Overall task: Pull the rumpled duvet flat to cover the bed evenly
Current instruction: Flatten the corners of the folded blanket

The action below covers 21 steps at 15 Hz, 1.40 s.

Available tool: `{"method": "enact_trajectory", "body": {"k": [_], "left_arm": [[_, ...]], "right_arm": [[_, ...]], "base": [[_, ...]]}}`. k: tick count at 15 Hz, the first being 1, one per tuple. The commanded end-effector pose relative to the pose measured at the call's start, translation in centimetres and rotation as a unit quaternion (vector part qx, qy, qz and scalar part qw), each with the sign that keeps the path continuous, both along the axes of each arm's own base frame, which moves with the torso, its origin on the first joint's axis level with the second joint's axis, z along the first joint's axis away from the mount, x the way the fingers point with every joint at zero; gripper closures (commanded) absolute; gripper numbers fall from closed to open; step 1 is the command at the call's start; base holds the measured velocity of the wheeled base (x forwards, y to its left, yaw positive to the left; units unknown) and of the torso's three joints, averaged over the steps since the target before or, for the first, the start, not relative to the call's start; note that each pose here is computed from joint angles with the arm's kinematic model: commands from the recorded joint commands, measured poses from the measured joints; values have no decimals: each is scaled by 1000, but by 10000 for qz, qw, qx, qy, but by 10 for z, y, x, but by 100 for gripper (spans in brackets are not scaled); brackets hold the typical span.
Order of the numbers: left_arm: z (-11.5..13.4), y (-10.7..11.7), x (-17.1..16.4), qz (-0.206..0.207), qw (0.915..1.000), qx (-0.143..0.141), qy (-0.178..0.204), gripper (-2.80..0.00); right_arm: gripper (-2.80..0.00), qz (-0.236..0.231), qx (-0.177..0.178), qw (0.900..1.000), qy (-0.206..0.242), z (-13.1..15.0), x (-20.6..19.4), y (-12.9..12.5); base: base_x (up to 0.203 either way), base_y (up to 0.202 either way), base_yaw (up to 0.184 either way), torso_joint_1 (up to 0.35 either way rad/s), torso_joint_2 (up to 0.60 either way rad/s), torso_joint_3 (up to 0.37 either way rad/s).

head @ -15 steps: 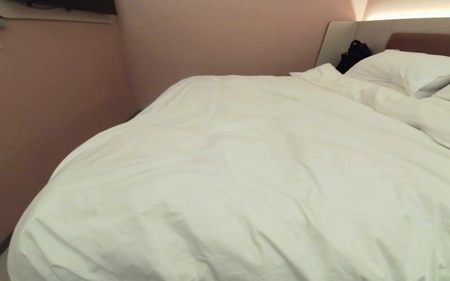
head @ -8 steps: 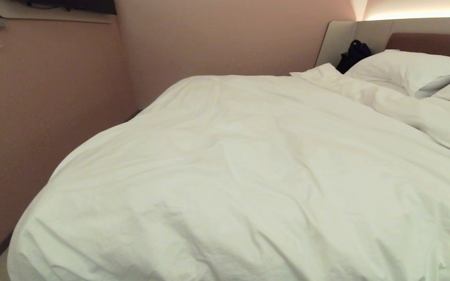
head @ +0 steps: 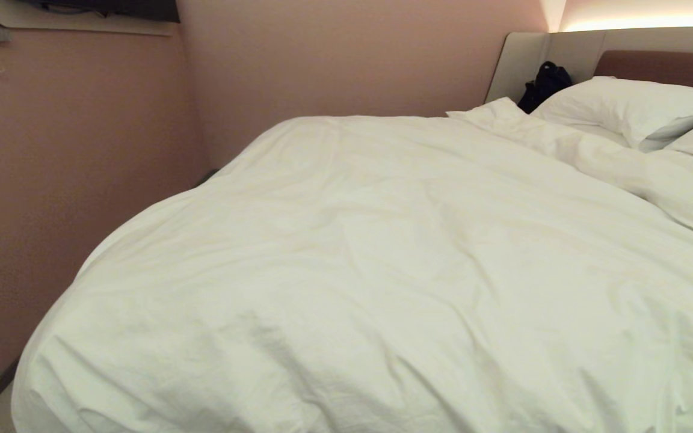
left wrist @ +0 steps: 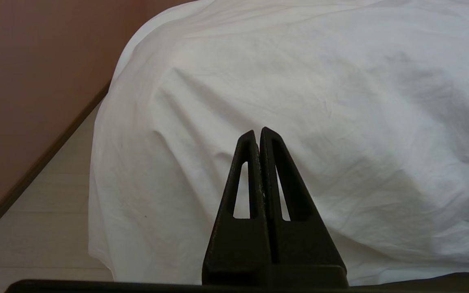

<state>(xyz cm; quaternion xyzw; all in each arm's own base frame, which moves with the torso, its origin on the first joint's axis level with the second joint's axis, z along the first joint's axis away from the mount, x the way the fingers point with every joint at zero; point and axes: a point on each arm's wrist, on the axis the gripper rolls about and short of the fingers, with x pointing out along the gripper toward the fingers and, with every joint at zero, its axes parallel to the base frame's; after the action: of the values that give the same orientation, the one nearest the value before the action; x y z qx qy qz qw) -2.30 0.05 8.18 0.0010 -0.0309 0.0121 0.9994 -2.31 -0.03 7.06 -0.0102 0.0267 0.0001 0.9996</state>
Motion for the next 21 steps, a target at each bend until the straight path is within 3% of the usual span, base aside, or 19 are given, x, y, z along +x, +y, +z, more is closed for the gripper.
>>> {"method": "enact_trajectory", "body": {"k": [1,12,21], "left_arm": [[0,0,0,3,10000,1,-5,0],[0,0,0,-3,10000,32,4,0],[0,0,0,-18,10000,33,3,0]], "right_arm": [[0,25,-5,9997,-251,5,0,0],[0,15,102,9996,-259,5,0,0],[0,12,110,9996,-259,5,0,0]], "base": [[0,0,0,0,0,0],[0,0,0,0,0,0],[-178,0,0,3,2,3]]}}
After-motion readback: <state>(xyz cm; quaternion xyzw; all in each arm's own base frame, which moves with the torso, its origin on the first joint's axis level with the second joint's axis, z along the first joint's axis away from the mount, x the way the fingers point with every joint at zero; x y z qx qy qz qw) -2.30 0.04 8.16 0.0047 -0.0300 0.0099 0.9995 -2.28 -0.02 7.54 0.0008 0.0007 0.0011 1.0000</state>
